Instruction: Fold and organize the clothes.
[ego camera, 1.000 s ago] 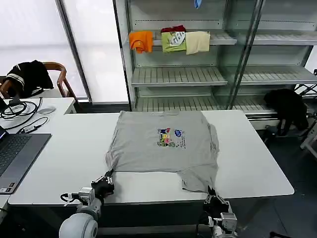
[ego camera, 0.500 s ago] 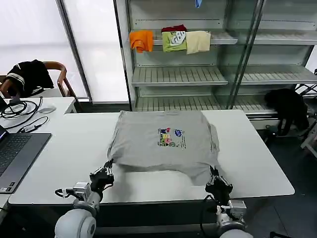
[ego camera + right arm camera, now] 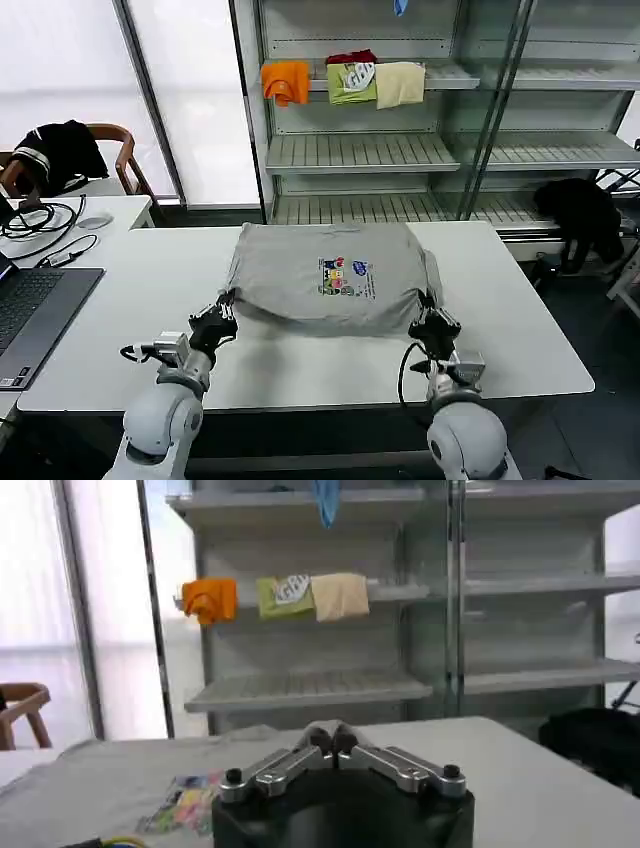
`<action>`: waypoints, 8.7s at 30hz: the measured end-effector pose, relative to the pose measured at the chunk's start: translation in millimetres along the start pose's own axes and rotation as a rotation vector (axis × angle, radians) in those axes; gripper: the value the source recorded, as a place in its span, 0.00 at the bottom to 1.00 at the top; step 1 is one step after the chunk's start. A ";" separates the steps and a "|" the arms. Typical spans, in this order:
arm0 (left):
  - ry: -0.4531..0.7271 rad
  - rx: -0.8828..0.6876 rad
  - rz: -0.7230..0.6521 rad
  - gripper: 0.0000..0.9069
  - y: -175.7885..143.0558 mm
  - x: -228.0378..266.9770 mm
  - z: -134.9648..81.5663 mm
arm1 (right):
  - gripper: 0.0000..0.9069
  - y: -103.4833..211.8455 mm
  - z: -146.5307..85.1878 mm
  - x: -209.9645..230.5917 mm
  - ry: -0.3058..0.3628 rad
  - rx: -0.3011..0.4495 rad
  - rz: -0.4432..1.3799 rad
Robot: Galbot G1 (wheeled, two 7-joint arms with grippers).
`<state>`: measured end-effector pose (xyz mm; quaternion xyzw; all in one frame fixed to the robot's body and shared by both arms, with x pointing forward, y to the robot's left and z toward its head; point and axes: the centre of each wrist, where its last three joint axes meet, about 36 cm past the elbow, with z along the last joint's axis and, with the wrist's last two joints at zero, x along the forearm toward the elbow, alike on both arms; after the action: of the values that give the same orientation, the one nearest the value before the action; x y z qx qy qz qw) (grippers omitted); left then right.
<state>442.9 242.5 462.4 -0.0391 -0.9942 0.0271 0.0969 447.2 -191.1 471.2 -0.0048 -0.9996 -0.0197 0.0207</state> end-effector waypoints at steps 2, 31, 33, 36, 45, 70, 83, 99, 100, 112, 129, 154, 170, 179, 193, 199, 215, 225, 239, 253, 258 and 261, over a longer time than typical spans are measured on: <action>0.005 0.002 -0.003 0.01 2.8 -11.0 -1.9 | 0.00 -0.2 -2.8 -15.4 0.002 0.004 -0.002; 0.133 0.004 -0.025 1.00 24.1 -107.7 -5.5 | 1.00 17.1 9.4 -135.7 0.210 0.035 -0.008; 0.144 0.001 -0.030 1.00 23.8 -108.5 -5.3 | 1.00 19.5 9.5 -139.3 0.221 0.024 0.001; 0.152 -0.001 -0.039 1.00 23.3 -109.1 -5.8 | 1.00 24.9 8.2 -146.2 0.232 -0.015 0.032; 0.167 -0.020 -0.069 1.00 17.1 -102.4 -2.2 | 1.00 29.9 5.4 -142.1 0.258 -0.072 0.097; 0.150 -0.081 -0.094 1.00 10.0 -53.8 8.3 | 1.00 -20.4 9.7 -64.0 0.267 0.061 0.152; 0.186 -0.076 -0.118 1.00 16.0 -62.7 19.3 | 1.00 -29.3 22.1 -61.3 0.302 0.113 0.165; 0.230 -0.083 -0.129 0.64 20.0 -71.8 32.3 | 1.00 -30.0 38.4 -65.3 0.350 0.135 0.157; 0.231 -0.085 -0.128 0.57 20.4 -72.4 32.4 | 1.00 -28.9 38.8 -65.9 0.352 0.136 0.154; 0.257 -0.090 -0.114 0.06 20.4 -76.8 41.4 | 0.00 -25.2 51.5 -69.0 0.389 0.102 0.141; 0.271 -0.102 -0.106 0.02 21.8 -70.5 48.4 | 0.00 -30.9 60.5 -54.4 0.421 0.045 0.130; 0.211 -0.147 -0.072 0.02 -3.1 67.5 40.7 | 0.00 -22.7 23.3 70.3 0.337 0.005 0.143; 0.265 -0.119 -0.083 0.02 -2.4 138.1 52.6 | 1.00 -20.4 35.5 130.3 0.380 0.040 0.160; 0.288 -0.107 -0.076 1.00 -12.3 158.4 57.3 | 1.00 -13.6 33.8 153.1 0.377 0.049 0.168; 0.192 -0.114 -0.082 1.00 -12.4 170.3 15.8 | 1.00 -26.7 -5.2 139.0 0.262 0.020 0.210; 0.092 -0.133 -0.078 1.00 -2.9 155.6 -11.4 | 1.00 -36.5 -21.9 100.4 0.185 0.017 0.208; 0.012 -0.184 0.044 1.00 23.1 27.7 -47.3 | 1.00 -39.8 -64.4 -78.3 0.089 0.087 0.104; 0.076 -0.161 0.080 1.00 33.6 -62.1 -53.3 | 1.00 -32.0 -66.2 -184.9 0.174 0.125 0.049; 0.203 -0.138 0.061 1.00 47.4 -121.3 -30.2 | 1.00 -8.8 -27.6 -247.7 0.324 0.142 -0.029; 0.264 -0.143 0.031 1.00 57.4 -134.5 -12.4 | 1.00 -4.5 -0.4 -257.9 0.405 0.140 -0.041; 0.274 -0.142 0.024 1.00 60.3 -136.5 -9.5 | 1.00 -4.4 3.7 -258.3 0.419 0.139 -0.043; 0.280 -0.141 0.018 1.00 62.4 -137.7 -7.6 | 1.00 -4.6 7.7 -258.5 0.428 0.139 -0.042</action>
<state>583.5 293.5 439.8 -0.0582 -0.9700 -0.0474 0.2314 705.0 -197.7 452.5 0.0217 -0.9713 0.0480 0.2321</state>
